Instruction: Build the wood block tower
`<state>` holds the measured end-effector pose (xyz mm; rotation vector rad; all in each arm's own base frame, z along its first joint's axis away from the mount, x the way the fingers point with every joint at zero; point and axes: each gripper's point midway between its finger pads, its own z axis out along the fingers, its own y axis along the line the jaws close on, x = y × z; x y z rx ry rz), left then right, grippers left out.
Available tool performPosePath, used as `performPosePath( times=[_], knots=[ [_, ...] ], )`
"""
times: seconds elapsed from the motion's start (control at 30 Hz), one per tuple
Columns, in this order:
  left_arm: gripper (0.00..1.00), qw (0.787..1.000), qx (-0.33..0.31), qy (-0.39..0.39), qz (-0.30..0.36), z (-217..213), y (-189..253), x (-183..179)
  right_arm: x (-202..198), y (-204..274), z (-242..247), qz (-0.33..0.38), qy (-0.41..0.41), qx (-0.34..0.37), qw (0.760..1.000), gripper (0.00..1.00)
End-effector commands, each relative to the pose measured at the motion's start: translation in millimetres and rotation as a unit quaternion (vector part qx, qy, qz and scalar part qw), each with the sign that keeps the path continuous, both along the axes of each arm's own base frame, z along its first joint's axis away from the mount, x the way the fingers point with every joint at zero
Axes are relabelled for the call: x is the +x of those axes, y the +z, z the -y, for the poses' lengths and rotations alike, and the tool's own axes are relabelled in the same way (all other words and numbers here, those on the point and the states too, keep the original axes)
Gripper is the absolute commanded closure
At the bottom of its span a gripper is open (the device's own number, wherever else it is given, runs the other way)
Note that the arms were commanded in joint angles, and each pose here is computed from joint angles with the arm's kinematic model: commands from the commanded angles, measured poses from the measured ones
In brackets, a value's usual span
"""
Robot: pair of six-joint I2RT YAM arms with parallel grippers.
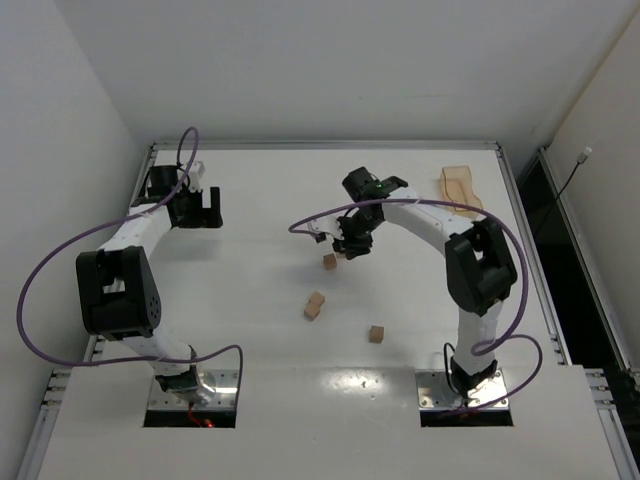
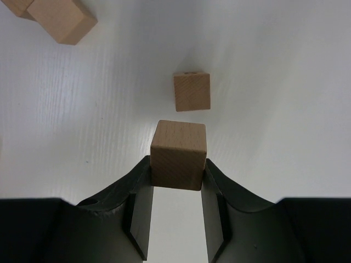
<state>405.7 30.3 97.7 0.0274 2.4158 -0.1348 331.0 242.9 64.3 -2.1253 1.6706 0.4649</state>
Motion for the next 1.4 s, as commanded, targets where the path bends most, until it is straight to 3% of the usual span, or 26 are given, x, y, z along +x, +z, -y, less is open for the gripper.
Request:
performPosePath(
  times=[0.0,0.17,1.07,1.27,1.37],
  knots=[
    [0.00,1.000,-0.001,0.002,0.031,-5.6,18.1,13.8,9.8,12.2,-20.9,0.021,0.038,0.021,0.999,1.00],
    [0.00,1.000,-0.004,0.006,0.031,-5.2,18.1,13.8,18.8,-2.0,-26.1,0.022,0.015,-0.019,0.999,1.00],
    [0.00,1.000,-0.006,0.006,0.022,-5.3,13.0,14.3,14.2,-26.6,-37.8,0.002,0.023,-0.057,0.998,1.00],
    [0.00,1.000,-0.006,0.010,0.022,-9.2,13.0,13.9,7.2,-26.9,-42.7,-0.001,0.032,-0.060,0.998,0.97],
    [0.00,1.000,-0.006,0.010,0.022,-9.2,13.0,13.9,7.6,-31.0,-41.0,-0.003,0.031,-0.066,0.997,0.91]
  ],
)
